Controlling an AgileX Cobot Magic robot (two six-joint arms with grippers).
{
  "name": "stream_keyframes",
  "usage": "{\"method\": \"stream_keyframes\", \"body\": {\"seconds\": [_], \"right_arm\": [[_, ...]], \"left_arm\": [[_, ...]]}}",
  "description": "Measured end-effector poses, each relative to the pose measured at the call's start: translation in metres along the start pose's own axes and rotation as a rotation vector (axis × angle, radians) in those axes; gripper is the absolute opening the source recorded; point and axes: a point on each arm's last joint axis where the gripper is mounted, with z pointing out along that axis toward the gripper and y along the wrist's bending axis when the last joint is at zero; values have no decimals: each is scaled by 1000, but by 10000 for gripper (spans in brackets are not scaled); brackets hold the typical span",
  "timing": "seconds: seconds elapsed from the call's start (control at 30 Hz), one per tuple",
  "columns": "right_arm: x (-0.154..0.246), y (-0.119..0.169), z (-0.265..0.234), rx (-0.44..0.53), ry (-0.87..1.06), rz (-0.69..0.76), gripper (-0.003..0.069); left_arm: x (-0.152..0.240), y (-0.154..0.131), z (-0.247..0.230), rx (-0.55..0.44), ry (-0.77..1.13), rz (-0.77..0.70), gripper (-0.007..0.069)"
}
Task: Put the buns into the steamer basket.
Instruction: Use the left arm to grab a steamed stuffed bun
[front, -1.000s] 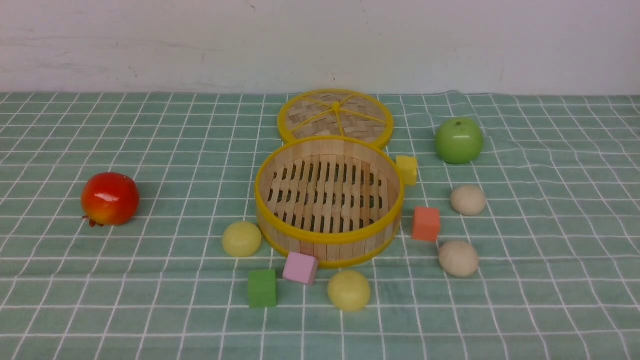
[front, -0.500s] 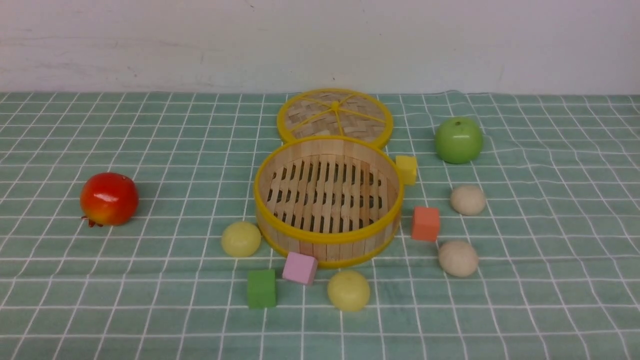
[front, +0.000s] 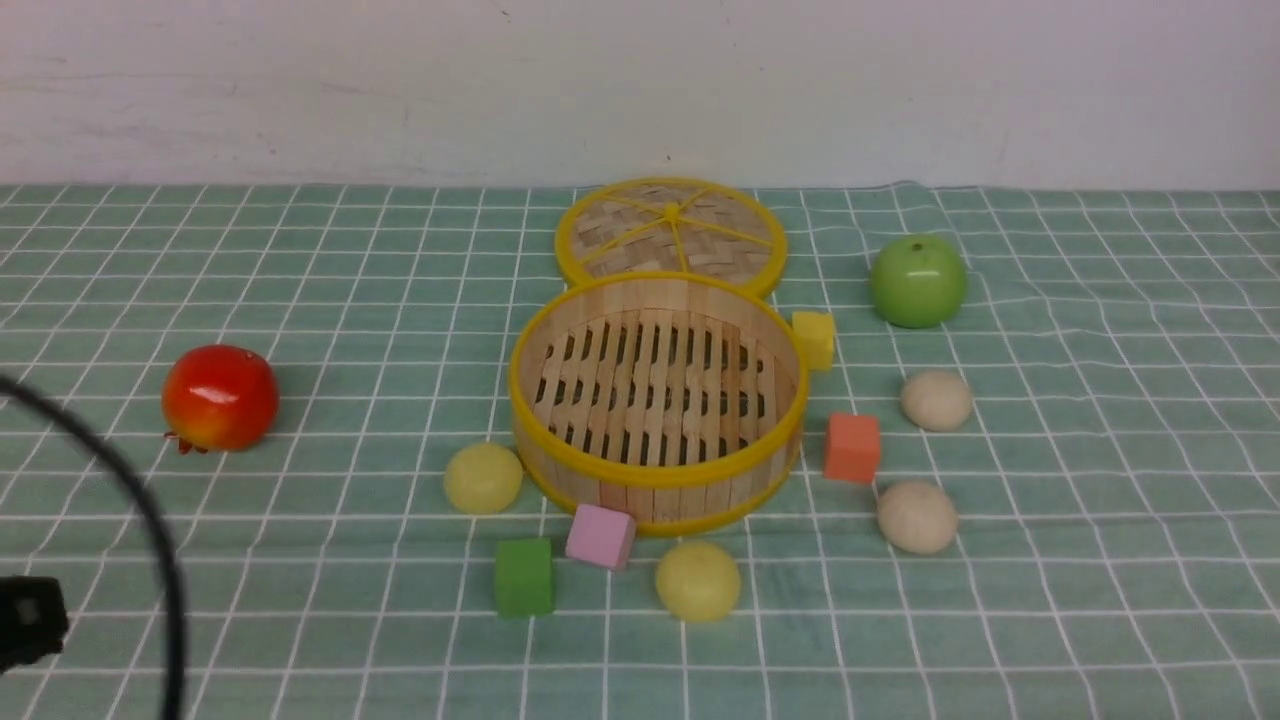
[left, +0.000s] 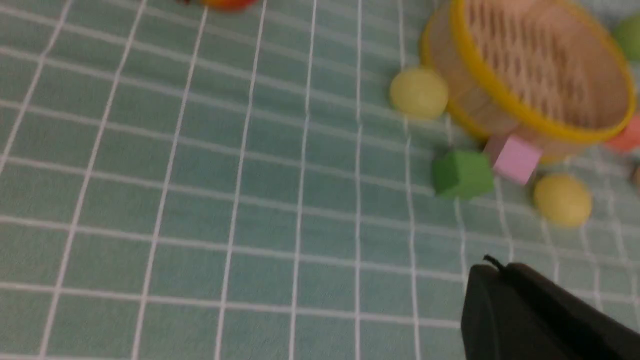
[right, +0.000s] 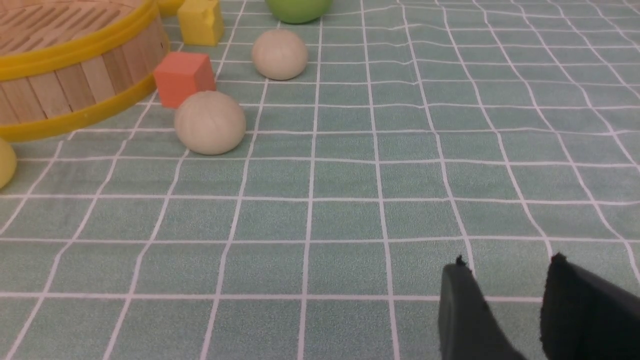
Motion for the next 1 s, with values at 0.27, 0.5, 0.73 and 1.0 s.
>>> {"method": "stream_keyframes", "body": {"seconds": [0.27, 0.5, 0.73, 1.0], "right_arm": [[0, 0, 0, 0, 0, 0, 240], [0, 0, 0, 0, 0, 0, 240], [0, 0, 0, 0, 0, 0, 240], [0, 0, 0, 0, 0, 0, 240]], "left_arm": [[-46, -8, 98, -35, 325, 89, -14], [-62, -75, 168, 105, 417, 325, -14], [-89, -74, 235, 61, 488, 303, -14], [-103, -72, 272, 80, 477, 391, 57]]}}
